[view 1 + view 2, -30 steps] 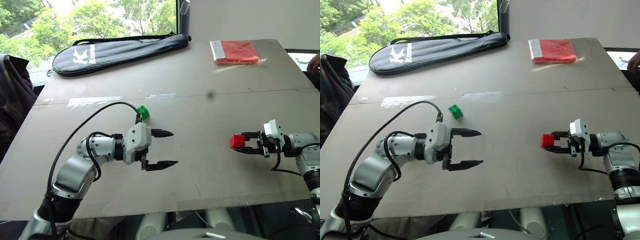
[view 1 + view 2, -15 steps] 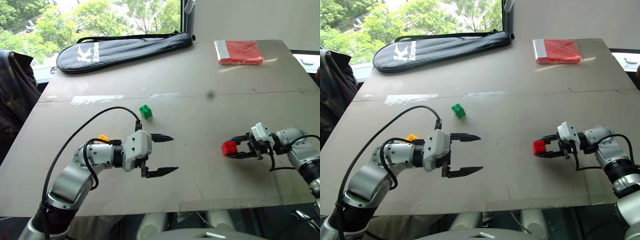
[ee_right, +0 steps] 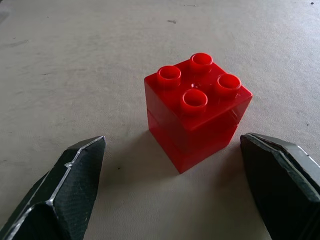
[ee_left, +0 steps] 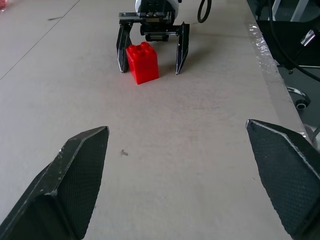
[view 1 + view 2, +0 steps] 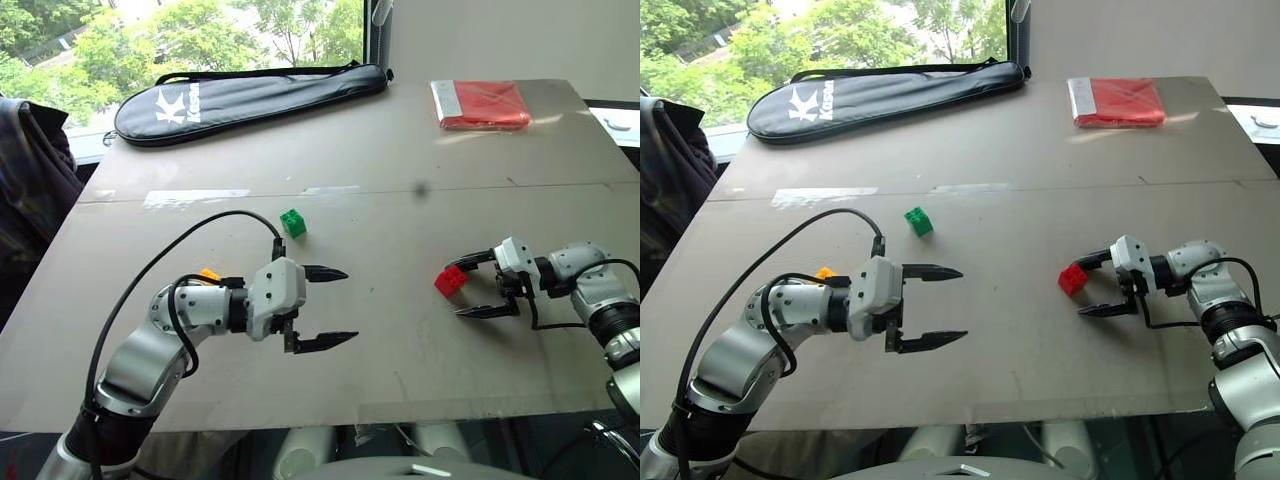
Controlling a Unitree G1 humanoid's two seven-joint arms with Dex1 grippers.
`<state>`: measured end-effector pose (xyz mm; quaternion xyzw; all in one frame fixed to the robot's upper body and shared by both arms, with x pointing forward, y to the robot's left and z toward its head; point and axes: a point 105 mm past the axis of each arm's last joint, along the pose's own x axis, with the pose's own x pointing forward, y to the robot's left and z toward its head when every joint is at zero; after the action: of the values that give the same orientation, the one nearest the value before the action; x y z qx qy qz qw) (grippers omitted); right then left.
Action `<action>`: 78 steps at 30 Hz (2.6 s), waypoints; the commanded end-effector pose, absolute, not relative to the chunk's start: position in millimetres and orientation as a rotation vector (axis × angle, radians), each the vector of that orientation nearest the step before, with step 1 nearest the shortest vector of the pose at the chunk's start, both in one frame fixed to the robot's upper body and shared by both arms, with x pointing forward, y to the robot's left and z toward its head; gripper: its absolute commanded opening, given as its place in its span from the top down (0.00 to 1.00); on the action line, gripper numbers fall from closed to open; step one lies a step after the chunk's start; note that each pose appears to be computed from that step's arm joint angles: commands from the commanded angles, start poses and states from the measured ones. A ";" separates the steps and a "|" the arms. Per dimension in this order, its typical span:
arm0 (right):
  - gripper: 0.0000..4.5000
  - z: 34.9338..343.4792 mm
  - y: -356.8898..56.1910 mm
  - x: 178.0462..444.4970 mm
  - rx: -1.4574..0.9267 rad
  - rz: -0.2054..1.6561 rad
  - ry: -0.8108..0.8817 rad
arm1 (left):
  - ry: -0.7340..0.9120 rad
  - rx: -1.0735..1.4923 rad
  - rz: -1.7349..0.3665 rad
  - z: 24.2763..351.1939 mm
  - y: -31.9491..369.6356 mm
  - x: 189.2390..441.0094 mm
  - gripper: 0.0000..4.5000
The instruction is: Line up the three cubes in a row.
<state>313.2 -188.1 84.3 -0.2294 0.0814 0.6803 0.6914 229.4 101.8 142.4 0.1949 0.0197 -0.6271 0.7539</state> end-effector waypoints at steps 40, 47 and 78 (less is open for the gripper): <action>0.02 82.5 -171.5 333.5 -0.275 1.357 0.121 | -0.013 0.479 -1.386 144.1 95.9 235.8 0.00; 0.02 84.3 -168.0 335.5 -0.278 1.341 0.109 | -0.011 0.483 -1.374 142.9 98.4 238.8 0.00; 0.02 150.5 -235.2 275.6 -0.203 0.977 -0.182 | -0.051 0.245 -0.256 124.2 148.9 307.8 0.00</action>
<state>278.4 -232.9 134.9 -0.0920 -0.0574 0.4822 0.8693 301.8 152.0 126.9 0.1029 -0.0307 -0.1737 0.9789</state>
